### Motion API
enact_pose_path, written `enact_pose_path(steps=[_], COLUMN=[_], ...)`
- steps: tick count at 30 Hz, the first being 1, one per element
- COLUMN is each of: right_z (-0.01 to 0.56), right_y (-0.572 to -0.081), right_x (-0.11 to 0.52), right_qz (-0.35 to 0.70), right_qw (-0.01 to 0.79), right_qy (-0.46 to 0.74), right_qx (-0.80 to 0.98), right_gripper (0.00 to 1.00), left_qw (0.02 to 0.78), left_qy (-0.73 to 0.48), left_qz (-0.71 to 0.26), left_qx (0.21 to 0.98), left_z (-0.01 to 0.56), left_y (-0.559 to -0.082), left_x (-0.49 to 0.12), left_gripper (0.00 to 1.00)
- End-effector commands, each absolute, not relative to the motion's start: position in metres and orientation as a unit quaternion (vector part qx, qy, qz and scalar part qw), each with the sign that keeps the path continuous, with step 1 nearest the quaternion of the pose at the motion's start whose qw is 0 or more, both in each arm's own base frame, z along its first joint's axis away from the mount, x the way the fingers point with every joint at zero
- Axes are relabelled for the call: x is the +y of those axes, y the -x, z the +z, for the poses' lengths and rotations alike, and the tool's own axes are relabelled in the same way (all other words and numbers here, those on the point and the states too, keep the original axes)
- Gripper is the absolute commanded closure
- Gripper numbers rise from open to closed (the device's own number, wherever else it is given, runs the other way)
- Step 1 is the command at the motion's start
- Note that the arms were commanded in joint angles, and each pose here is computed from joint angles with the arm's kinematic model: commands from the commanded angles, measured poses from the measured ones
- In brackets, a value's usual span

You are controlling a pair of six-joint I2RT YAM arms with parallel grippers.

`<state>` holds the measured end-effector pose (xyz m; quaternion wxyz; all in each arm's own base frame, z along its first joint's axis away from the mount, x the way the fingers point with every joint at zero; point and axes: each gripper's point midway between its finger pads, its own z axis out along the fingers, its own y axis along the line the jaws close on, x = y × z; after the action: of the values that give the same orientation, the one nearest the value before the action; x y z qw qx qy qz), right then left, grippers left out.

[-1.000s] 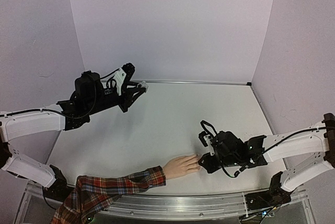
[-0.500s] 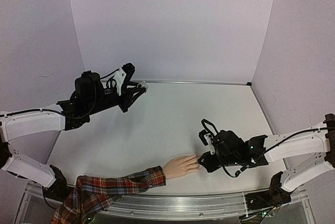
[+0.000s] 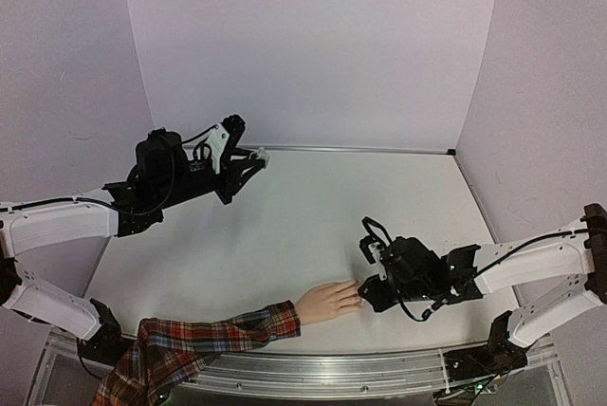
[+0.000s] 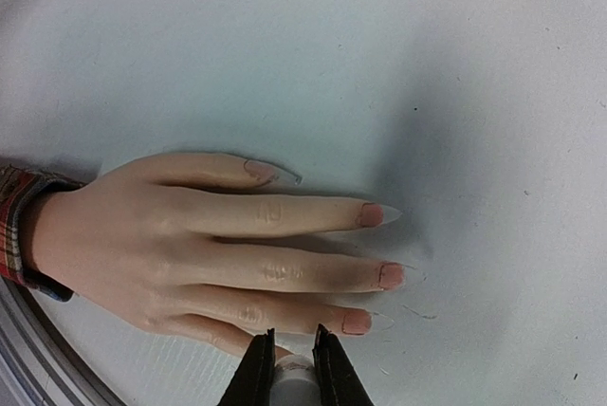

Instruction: Paint the nails

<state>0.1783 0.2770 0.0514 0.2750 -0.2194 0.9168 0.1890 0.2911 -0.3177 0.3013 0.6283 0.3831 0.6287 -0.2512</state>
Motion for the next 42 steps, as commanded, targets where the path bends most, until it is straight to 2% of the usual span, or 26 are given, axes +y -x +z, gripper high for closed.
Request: enact_pose_path(steps=[1, 21, 33, 39, 42], right_z=[0.064, 0.055, 0.065, 0.082, 0.076], right_y=[-0.189, -0.185, -0.19, -0.172, -0.171], right_x=[0.287, 0.272, 0.247, 0.275, 0.285], right_qz=[0.192, 0.174, 0.141, 0.218, 0.221], right_qw=[0.296, 0.288, 0.311, 0.284, 0.273], right_qy=[0.203, 0.193, 0.161, 0.213, 0.227], right_qx=[0.913, 0.922, 0.926, 0.909, 0.908], right_gripper=[1.0, 1.0, 1.0, 1.0, 1.0], left_qw=[0.648, 0.645, 0.645, 0.644, 0.644], left_qy=[-0.38, -0.381, -0.382, -0.383, -0.384], left_qz=[-0.26, -0.261, -0.262, -0.266, -0.267], left_qx=[0.607, 0.608, 0.608, 0.606, 0.606], left_z=[0.318, 0.316, 0.316, 0.317, 0.317], left_y=[-0.287, -0.287, -0.286, -0.286, -0.286], left_x=[-0.318, -0.319, -0.319, -0.32, -0.321], left_gripper=[1.0, 1.0, 1.0, 1.0, 1.0])
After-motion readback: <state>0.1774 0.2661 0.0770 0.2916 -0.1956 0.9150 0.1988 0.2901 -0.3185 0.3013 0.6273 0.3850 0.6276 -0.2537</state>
